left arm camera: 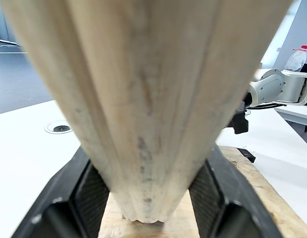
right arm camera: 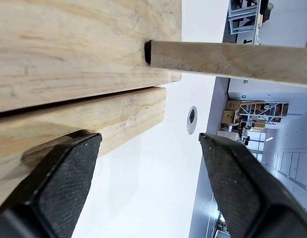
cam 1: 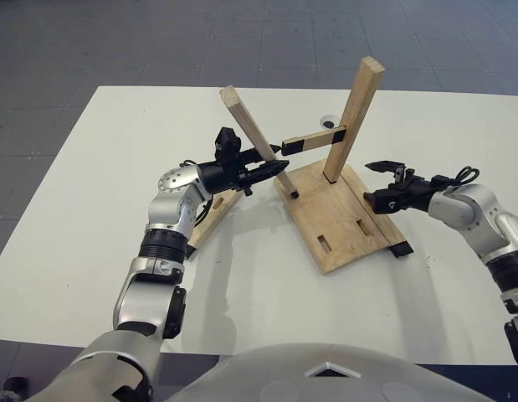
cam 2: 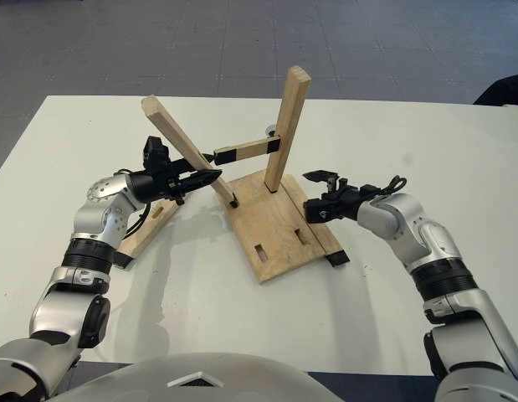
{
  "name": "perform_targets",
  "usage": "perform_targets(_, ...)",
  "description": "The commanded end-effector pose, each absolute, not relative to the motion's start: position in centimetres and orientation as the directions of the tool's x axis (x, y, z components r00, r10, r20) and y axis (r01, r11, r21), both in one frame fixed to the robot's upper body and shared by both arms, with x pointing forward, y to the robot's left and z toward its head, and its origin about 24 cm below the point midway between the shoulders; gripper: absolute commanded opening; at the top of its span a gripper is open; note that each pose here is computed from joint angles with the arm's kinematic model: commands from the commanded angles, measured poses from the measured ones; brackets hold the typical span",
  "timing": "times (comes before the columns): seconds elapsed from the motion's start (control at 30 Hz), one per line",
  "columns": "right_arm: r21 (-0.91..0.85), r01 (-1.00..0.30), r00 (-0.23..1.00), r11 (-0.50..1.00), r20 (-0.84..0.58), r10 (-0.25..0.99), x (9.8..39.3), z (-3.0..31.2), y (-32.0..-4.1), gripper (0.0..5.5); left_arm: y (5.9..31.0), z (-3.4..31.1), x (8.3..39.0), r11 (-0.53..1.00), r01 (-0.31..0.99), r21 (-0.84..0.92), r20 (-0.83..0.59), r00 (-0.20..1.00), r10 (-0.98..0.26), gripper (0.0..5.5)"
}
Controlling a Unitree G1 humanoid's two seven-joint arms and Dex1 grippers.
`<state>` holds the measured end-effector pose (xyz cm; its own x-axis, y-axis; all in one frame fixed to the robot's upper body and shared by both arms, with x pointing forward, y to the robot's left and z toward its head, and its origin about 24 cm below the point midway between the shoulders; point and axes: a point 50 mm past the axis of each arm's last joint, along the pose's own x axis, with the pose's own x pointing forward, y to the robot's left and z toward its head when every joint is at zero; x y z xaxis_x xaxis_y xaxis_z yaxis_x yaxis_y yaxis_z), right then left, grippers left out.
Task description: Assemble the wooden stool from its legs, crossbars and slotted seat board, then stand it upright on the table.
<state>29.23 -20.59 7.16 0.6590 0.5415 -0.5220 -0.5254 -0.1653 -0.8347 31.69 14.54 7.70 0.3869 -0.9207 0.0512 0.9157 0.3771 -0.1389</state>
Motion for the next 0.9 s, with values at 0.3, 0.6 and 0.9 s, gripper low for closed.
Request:
perform_targets(0.3, -0.782, -0.547, 0.689, -0.299, -0.624, 0.370, 29.1, 6.5, -25.7, 3.65, 15.3, 7.6, 32.1, 0.390, 0.916, -0.094, 0.018, 0.394, -0.919, 2.05)
perform_targets(0.6, -0.891, -0.449, 0.730, -0.071, -0.412, 0.545, 30.3, 10.5, -19.9, 3.65, 15.4, 6.4, 31.0, 0.319, 0.945, 0.073, -0.190, 0.327, -0.926, 2.05)
perform_targets(0.9, -0.831, -0.556, 0.677, -0.022, -0.468, 0.568, 28.2, 8.0, -18.5, 3.65, 16.5, 4.8, 30.5, 0.375, 0.919, -0.122, -0.228, 0.342, -0.912, 2.05)
